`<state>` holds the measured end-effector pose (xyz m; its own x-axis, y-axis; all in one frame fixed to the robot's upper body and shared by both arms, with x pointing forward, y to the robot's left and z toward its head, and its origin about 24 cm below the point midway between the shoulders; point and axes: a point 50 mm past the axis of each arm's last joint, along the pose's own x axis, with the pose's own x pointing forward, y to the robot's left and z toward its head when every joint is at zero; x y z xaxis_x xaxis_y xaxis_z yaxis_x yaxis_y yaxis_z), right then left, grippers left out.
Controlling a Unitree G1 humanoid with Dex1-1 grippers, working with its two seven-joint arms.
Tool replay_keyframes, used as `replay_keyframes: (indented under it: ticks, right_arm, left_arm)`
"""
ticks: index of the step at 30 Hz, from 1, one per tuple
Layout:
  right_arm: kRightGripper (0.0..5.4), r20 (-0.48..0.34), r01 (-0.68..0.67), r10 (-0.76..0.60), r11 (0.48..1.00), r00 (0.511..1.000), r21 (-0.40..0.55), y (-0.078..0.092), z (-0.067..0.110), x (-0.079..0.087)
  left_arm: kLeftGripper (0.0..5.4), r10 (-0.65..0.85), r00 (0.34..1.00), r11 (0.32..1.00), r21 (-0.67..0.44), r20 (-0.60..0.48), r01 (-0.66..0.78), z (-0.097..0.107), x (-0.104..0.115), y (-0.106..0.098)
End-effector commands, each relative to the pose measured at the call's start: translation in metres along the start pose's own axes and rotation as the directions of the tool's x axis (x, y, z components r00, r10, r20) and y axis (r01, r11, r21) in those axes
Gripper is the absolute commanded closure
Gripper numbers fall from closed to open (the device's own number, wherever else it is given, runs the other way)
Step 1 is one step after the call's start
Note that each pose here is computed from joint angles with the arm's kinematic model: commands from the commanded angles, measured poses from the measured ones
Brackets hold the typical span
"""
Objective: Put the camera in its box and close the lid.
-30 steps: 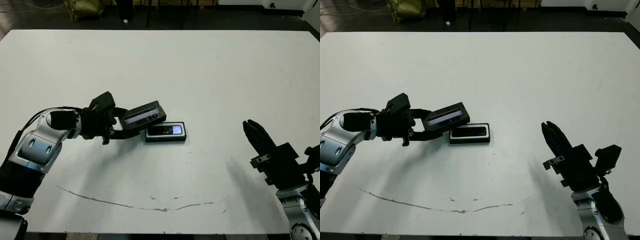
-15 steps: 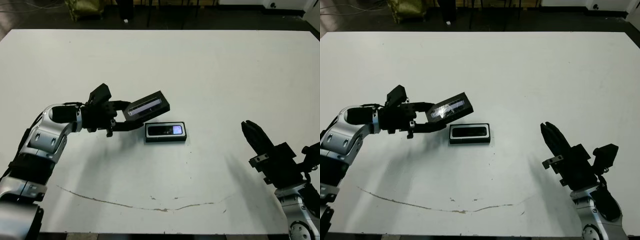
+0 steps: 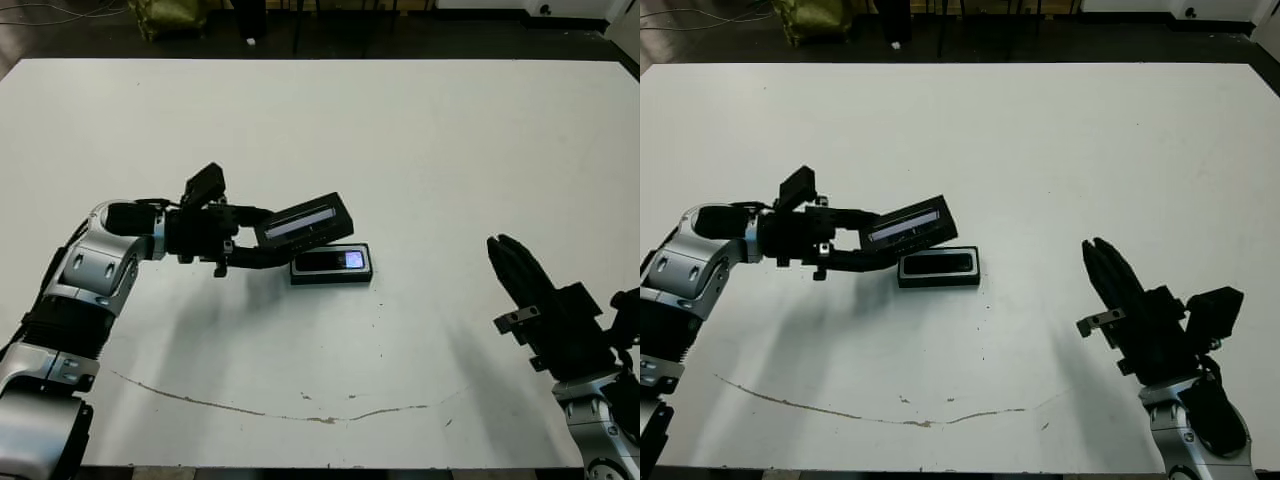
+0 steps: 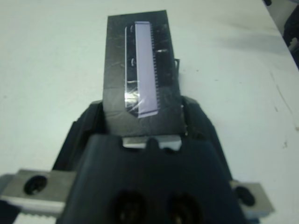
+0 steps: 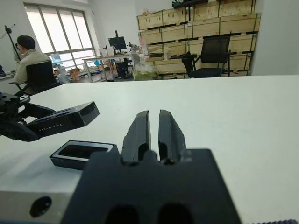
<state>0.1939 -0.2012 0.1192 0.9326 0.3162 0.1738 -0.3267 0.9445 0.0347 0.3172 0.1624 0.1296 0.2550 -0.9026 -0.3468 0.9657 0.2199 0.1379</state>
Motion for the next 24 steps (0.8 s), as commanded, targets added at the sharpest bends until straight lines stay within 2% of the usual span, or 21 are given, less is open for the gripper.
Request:
replay_keyframes:
  ticks: [1, 15, 24]
  right_arm:
    - [5.40, -0.053, 0.011, -0.012, 1.000, 0.999, -0.017, 0.000, -0.002, -0.003]
    - [5.40, -0.065, -0.001, -0.001, 1.000, 0.998, -0.022, -0.003, -0.005, -0.003]
    - [5.40, -0.063, -0.011, 0.010, 1.000, 0.998, -0.025, -0.004, -0.005, -0.002]
  left_arm:
    - [3.07, -0.010, 0.999, 1.000, -0.007, -0.043, 0.009, -0.006, 0.001, -0.005]
    - [3.07, 0.060, 0.997, 0.993, 0.109, -0.058, -0.053, -0.014, 0.011, -0.008]
    - [3.07, 0.037, 0.994, 0.996, 0.081, -0.101, -0.029, -0.022, 0.013, 0.000]
